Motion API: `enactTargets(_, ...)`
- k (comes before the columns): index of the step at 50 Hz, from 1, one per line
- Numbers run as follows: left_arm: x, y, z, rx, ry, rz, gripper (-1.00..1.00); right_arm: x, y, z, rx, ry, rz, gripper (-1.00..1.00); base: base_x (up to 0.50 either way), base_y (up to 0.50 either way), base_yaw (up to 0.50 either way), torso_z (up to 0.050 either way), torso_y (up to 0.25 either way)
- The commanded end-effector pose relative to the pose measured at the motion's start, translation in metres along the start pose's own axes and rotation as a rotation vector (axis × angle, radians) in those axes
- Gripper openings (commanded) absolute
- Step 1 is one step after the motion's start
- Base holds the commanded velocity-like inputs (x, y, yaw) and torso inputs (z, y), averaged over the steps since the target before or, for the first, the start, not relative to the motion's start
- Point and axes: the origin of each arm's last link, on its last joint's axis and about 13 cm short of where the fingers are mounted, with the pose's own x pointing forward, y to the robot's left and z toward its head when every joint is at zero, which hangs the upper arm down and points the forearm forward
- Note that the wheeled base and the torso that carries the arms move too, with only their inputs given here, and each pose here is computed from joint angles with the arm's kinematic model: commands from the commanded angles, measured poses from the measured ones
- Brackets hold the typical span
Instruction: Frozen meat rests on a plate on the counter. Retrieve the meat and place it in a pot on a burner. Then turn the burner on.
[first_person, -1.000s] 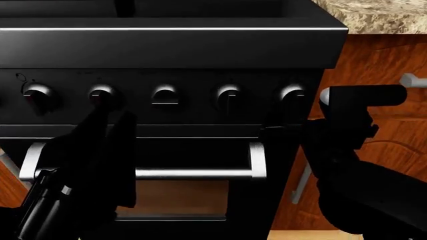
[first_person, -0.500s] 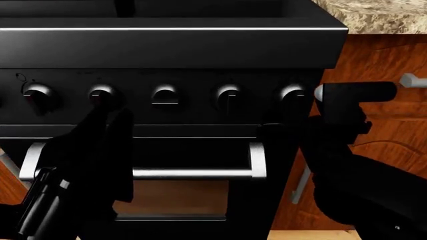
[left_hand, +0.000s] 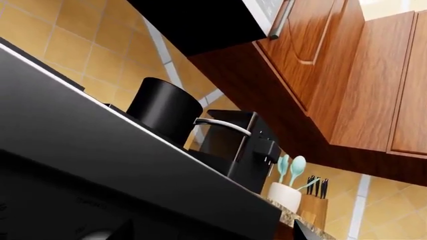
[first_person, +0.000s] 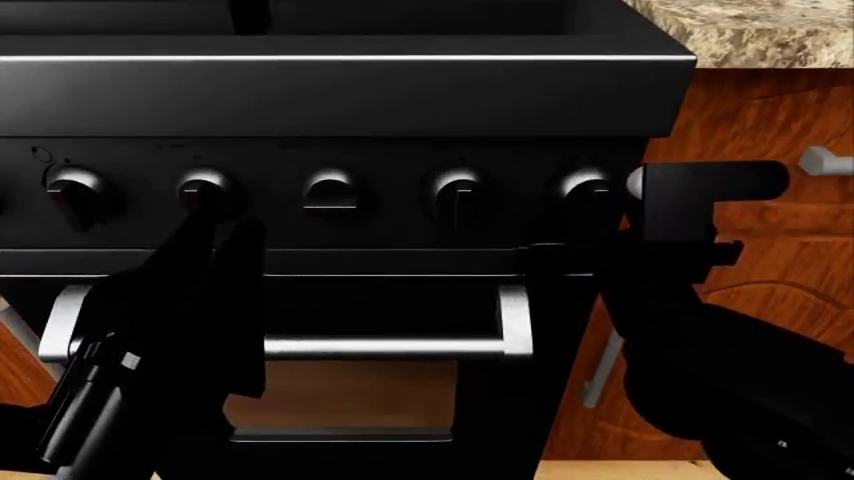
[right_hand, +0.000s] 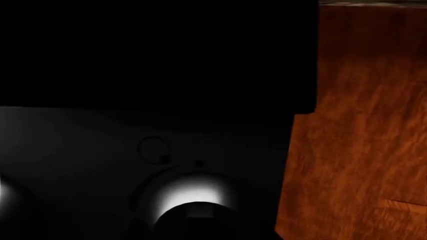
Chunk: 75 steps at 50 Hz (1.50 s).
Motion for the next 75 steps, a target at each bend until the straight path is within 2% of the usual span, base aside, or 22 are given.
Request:
enactTargets(1, 0.000, 0.000, 0.000, -0.003, -0.003, -0.001, 1.00, 0.000, 0.000, 0.002, -0.007, -0.012, 0.016, -1.00, 0.00, 0.00, 0.00, 0.000, 0.000)
enactTargets(6, -0.001, -0.001, 0.001, -0.011, -0.006, -0.004, 1.00, 0.000, 0.001, 0.002, -0.016, -0.016, 0.013, -1.00, 0.00, 0.00, 0.00, 0.000, 0.000)
enactTargets(13, -0.002, -0.001, 0.001, -0.014, -0.011, -0.005, 1.00, 0.000, 0.000, 0.003, -0.118, -0.040, 0.009, -1.00, 0.00, 0.00, 0.00, 0.000, 0.000)
enactTargets(23, -0.003, -0.003, 0.001, -0.016, -0.014, -0.003, 1.00, -0.001, -0.001, 0.005, -0.202, -0.066, 0.012, -1.00, 0.00, 0.00, 0.00, 0.000, 0.000)
enactTargets(42, -0.003, -0.002, 0.001, -0.021, -0.014, -0.002, 1.00, 0.003, -0.006, 0.014, -0.300, -0.105, 0.004, -1.00, 0.00, 0.00, 0.00, 0.000, 0.002)
enactTargets(56, 0.000, 0.003, 0.001, -0.031, -0.015, 0.002, 1.00, 0.007, -0.010, 0.020, -0.398, -0.140, -0.007, -1.00, 0.01, 0.00, 0.01, 0.001, 0.000)
enactTargets(75, -0.004, -0.001, 0.002, -0.042, -0.016, 0.004, 1.00, 0.005, -0.016, 0.030, -0.542, -0.180, -0.001, -1.00, 0.01, 0.00, 0.01, 0.001, 0.000)
